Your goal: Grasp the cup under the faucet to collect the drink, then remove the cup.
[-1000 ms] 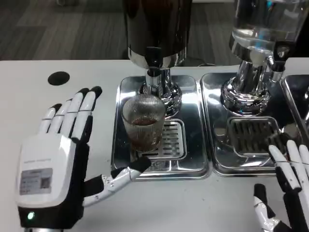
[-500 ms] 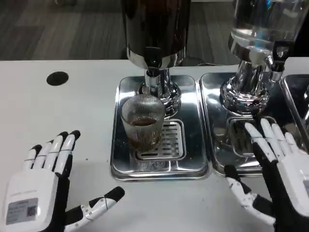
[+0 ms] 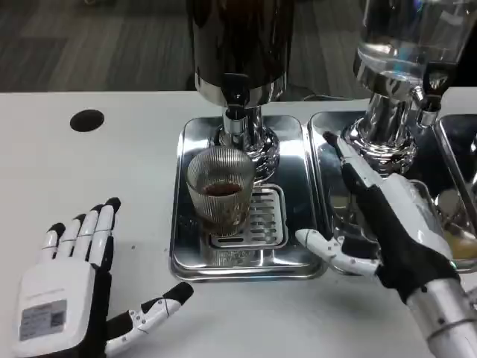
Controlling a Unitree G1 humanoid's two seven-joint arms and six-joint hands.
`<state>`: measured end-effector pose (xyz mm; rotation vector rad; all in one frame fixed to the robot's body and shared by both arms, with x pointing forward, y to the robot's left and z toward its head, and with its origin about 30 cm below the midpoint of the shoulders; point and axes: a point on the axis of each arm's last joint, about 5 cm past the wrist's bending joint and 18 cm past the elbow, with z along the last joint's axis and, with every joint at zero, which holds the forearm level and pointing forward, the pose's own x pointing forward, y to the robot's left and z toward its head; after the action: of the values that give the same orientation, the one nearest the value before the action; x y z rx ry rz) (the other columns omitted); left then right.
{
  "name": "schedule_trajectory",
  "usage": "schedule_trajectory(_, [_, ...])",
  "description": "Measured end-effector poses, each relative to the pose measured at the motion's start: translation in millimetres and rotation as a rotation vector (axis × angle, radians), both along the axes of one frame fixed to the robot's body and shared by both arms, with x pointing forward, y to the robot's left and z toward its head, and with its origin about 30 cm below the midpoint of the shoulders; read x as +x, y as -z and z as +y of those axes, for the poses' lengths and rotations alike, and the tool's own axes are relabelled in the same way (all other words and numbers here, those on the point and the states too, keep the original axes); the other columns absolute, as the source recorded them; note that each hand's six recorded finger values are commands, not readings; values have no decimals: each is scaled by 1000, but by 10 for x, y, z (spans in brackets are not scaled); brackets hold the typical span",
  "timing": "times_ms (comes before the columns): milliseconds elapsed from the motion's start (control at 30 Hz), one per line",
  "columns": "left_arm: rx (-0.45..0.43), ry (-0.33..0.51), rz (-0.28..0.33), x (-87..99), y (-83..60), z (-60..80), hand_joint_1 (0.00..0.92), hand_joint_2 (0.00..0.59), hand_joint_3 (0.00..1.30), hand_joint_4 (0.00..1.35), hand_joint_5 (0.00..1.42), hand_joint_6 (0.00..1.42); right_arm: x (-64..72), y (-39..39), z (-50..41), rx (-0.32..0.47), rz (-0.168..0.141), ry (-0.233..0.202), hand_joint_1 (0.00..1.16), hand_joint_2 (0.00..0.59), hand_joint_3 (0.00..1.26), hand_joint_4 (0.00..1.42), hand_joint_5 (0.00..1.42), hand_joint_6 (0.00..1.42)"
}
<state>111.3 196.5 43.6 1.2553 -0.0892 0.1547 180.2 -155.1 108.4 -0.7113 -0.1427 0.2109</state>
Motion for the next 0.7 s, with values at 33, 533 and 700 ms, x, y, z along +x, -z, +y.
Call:
schedule_trajectory(33, [1, -2, 1, -3, 1, 3, 0, 54, 37, 0, 84, 50, 36, -2, 23, 9, 12, -4, 644, 217, 0, 0, 0, 2])
schedule_trajectory(533, [-24, -35, 29, -91, 24, 45, 0, 56, 37, 0, 89, 48, 421, -78, 251, -1, 101, -51, 614, 188, 0, 0, 0, 3])
schedule_trajectory(700, [-30, -58, 20, -102, 20, 83, 0, 61, 37, 0, 95, 47, 471, -57, 338, 9, 128, -76, 614, 186, 0, 0, 0, 0])
